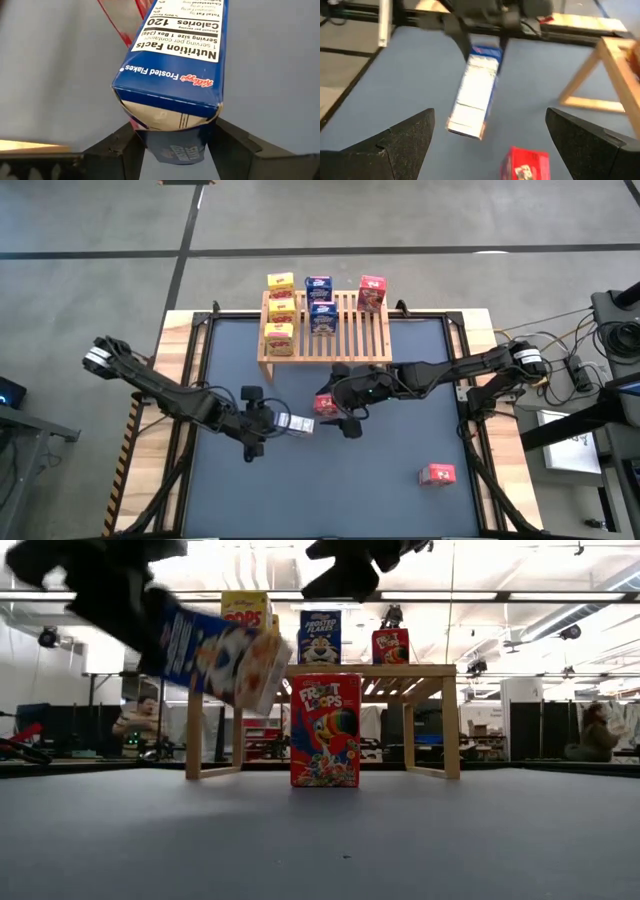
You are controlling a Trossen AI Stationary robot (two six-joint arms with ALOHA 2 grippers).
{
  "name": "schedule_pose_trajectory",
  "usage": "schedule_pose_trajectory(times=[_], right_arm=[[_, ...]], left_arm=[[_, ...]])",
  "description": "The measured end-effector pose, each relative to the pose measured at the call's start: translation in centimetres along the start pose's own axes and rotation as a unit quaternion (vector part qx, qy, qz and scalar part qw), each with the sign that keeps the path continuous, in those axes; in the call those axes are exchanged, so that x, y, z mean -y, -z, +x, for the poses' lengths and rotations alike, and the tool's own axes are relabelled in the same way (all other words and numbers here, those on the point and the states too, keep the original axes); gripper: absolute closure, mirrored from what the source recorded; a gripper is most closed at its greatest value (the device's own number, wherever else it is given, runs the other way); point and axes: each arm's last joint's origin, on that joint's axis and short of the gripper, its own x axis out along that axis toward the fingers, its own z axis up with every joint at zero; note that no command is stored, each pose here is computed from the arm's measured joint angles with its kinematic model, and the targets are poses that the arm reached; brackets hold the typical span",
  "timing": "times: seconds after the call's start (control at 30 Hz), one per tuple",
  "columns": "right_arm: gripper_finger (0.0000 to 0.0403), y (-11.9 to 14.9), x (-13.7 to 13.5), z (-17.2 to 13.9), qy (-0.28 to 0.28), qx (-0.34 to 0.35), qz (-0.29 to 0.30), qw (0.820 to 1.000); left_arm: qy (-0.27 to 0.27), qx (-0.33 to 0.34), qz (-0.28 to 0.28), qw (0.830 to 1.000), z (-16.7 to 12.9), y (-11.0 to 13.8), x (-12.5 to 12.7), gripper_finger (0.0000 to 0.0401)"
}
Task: Stack cereal on shelf
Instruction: Put the blue cereal box on the shelf aligned with the other blue cereal box
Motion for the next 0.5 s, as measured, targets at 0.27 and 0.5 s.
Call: schedule_pose_trajectory(times=[0.27, 0.5], right_arm=[[0.0033, 0.4, -0.8, 0.6, 0.037, 0.052, -0.036, 0.997], [0.0033, 1.2, -0.9, 0.9, 0.082, 0.129, -0.047, 0.987]], left_arm=[[-0.021, 0.003, 0.002, 1.000, -3.1, -4.4, -0.1, 0.0226], [-0.040, -0.035, 0.018, 0.998, -2.5, -5.2, 0.5, 0.0226]])
